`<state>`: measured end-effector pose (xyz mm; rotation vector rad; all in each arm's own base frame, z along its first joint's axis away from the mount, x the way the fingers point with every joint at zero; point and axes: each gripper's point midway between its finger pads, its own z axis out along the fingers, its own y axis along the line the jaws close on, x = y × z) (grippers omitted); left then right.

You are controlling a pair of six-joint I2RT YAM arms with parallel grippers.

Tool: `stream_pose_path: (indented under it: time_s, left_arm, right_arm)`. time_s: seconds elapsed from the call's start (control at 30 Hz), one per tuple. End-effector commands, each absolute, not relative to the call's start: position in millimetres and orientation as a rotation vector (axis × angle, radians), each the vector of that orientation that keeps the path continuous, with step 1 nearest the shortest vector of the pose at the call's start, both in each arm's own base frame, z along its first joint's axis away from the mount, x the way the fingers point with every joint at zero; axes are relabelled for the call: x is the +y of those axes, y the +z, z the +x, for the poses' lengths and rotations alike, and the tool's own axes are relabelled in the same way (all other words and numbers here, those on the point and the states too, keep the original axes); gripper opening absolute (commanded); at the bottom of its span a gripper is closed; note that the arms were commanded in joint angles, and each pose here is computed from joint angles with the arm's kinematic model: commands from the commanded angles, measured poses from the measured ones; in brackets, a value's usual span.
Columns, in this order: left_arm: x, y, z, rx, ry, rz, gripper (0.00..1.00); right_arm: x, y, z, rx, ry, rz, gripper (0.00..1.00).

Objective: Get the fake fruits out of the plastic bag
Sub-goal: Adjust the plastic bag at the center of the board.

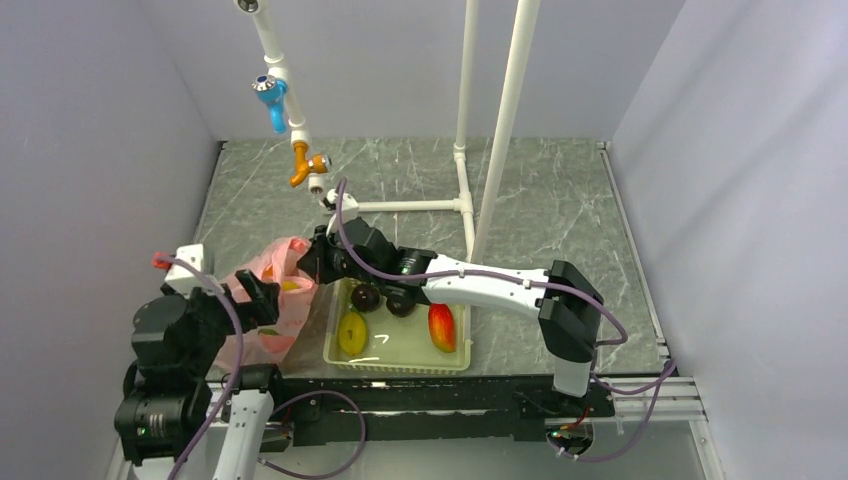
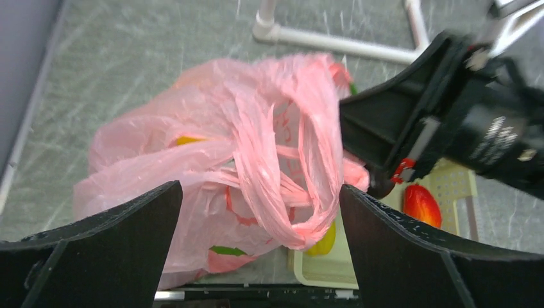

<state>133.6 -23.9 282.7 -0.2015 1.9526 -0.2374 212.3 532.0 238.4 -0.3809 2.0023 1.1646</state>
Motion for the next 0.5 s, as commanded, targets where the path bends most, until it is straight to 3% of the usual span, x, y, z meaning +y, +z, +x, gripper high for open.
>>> stream_pose_path:
  time_s: [0.0,0.1,0.2,0.3,0.47]
  left_arm:
    - [-13.9,351.4,110.3,1.695,-0.192,-0.223,1.0]
    - [-6.1,389.7,89.3,1.548,-0.165,-0.254,0.99]
    - [-10.6,400.8,91.3,1.561,-0.189,-0.243,0.99]
    - [-19.8,377.4,104.7,1.705,-0.209,-0.183,1.0]
    - [-55.0,361.0,114.6,1.743,-0.343,0.071,0.99]
  right_arm:
    - [540.6,289.8,216.2,1.869,1.271,-0.384,0.0]
    - [547.2,282.7,223.5,1.863,1.214,-0.49,0.02]
    - [548.3,282.4,227.4,1.82,1.142,-0.625,0.23]
    - [538.0,288.9,224.0,1.761,1.1,-0.72,0.48]
    - [534.8,296.9,216.4,1.702,1.087,-0.842,0.68]
